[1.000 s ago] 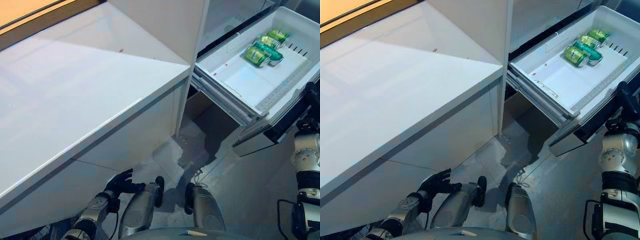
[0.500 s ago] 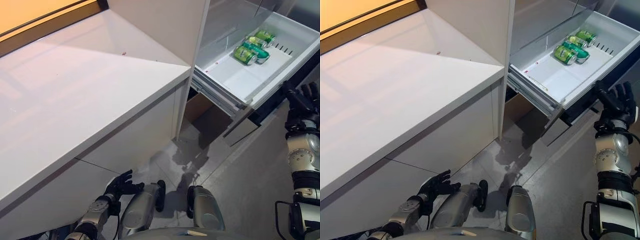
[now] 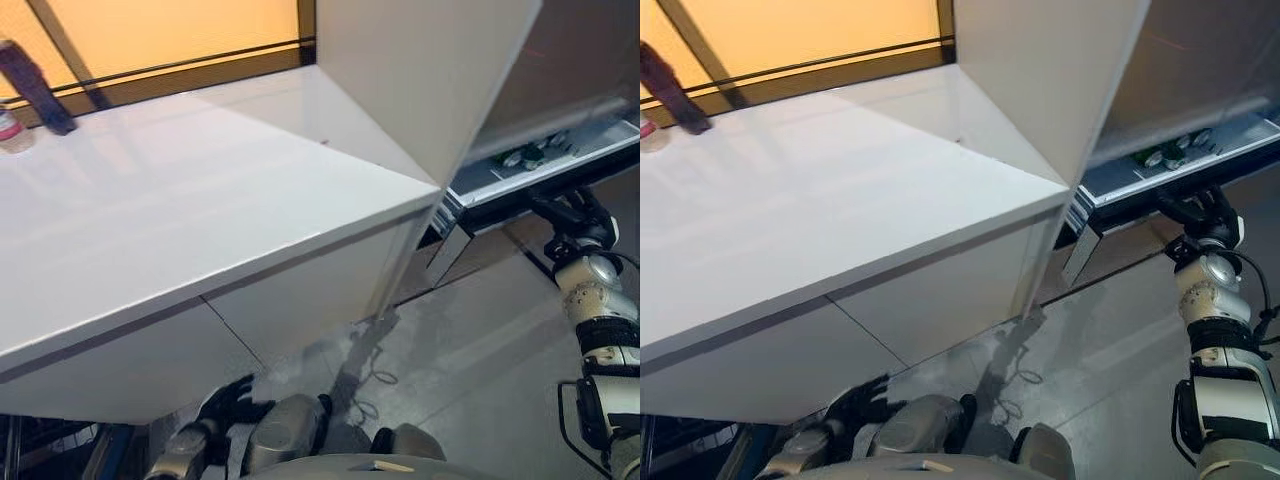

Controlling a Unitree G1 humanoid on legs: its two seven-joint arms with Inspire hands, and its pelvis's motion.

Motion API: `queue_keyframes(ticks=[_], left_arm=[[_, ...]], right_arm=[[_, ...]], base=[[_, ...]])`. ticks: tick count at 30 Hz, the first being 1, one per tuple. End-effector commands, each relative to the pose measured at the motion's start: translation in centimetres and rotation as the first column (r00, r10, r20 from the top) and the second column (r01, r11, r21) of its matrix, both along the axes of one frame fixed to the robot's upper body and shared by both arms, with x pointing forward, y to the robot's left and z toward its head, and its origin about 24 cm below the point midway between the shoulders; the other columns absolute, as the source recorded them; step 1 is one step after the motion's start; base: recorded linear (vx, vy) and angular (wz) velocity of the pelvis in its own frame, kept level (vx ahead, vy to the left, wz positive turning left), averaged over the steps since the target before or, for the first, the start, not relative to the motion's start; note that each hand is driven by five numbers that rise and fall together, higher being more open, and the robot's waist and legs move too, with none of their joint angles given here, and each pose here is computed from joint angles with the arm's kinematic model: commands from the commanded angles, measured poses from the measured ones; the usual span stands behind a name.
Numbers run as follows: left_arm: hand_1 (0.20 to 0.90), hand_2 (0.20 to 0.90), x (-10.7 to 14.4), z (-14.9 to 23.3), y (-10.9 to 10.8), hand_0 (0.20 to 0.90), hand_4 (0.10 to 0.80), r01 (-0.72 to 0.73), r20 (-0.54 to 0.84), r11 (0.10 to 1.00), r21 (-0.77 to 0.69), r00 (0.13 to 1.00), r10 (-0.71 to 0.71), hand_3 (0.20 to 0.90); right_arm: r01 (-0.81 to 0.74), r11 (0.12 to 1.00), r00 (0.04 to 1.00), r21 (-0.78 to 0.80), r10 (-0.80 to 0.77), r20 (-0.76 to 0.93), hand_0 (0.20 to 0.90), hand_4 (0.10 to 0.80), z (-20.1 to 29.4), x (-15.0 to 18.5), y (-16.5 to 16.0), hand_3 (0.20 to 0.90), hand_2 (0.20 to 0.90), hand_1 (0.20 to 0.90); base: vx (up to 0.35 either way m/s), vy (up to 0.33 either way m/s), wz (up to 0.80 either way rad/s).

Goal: Put drinks into fridge and close the fridge

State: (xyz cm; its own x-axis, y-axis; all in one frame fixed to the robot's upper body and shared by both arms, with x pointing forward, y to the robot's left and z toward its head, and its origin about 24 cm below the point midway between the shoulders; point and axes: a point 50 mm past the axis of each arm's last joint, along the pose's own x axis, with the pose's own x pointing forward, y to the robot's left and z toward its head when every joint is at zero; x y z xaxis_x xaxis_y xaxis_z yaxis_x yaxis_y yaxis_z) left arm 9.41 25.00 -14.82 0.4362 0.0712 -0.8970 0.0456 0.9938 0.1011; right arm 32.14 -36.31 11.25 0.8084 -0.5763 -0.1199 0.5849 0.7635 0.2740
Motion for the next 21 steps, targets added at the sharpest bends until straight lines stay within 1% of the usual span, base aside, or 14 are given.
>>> queue_keyframes(ticks=[1,5,9,11,14,18,21], left_arm=[[0.9,0.9,-2.4,0.5,2.6,0.9,0.8,0.048,-0.06,0.996,0.072,0.997,-0.044,0.9],[0.9,0.9,-3.1,0.3,3.0,0.9,0.8,0.056,-0.082,0.996,0.072,0.995,-0.05,0.9],[0.9,0.9,-2.9,0.3,2.6,0.9,0.8,0.068,-0.078,0.996,0.056,0.995,-0.063,0.9],[0.9,0.9,-2.4,0.2,2.3,0.9,0.8,0.09,-0.068,0.995,0.049,0.994,-0.086,0.9],[0.9,0.9,-1.9,0.2,1.8,0.9,0.8,0.104,-0.05,0.993,0.046,0.994,-0.102,0.9],[0.9,0.9,-0.6,0.2,1.0,0.9,0.8,0.116,-0.013,0.993,0.034,0.993,-0.116,0.9],[0.9,0.9,0.1,0.3,0.4,0.9,0.8,0.116,0.011,0.993,0.019,0.993,-0.116,0.9]], right_arm=[[-0.089,0.982,0.924,-0.166,0.144,0.355,0.9,0.8,11.5,3.2,2.1,0.9,0.9,0.9],[-0.027,0.982,0.921,-0.186,0.097,0.378,0.9,0.8,12.2,3.0,2.0,0.9,0.9,0.9],[0.029,0.975,0.904,-0.219,0.068,0.422,0.9,0.8,13.2,2.7,2.2,0.9,0.9,0.9],[0.056,0.963,0.911,-0.262,0.058,0.407,0.9,0.8,13.6,2.6,2.3,0.9,0.9,0.9],[0.044,0.945,0.915,-0.324,0.092,0.393,0.9,0.8,14.3,2.6,2.8,0.9,0.9,0.9],[0.028,0.912,0.906,-0.41,0.15,0.395,0.9,0.8,14.9,2.3,3.5,0.9,0.9,0.9],[0.002,0.904,0.901,-0.427,0.184,0.393,0.9,0.8,14.7,1.7,3.5,0.9,0.9,0.9]], base=[[-0.02,-0.002,0.29],[-0.031,-0.007,0.13],[-0.058,-0.033,-0.02],[-0.097,-0.064,-0.1],[-0.087,-0.047,-0.2],[-0.087,-0.048,-0.42],[-0.071,-0.025,-0.49]])
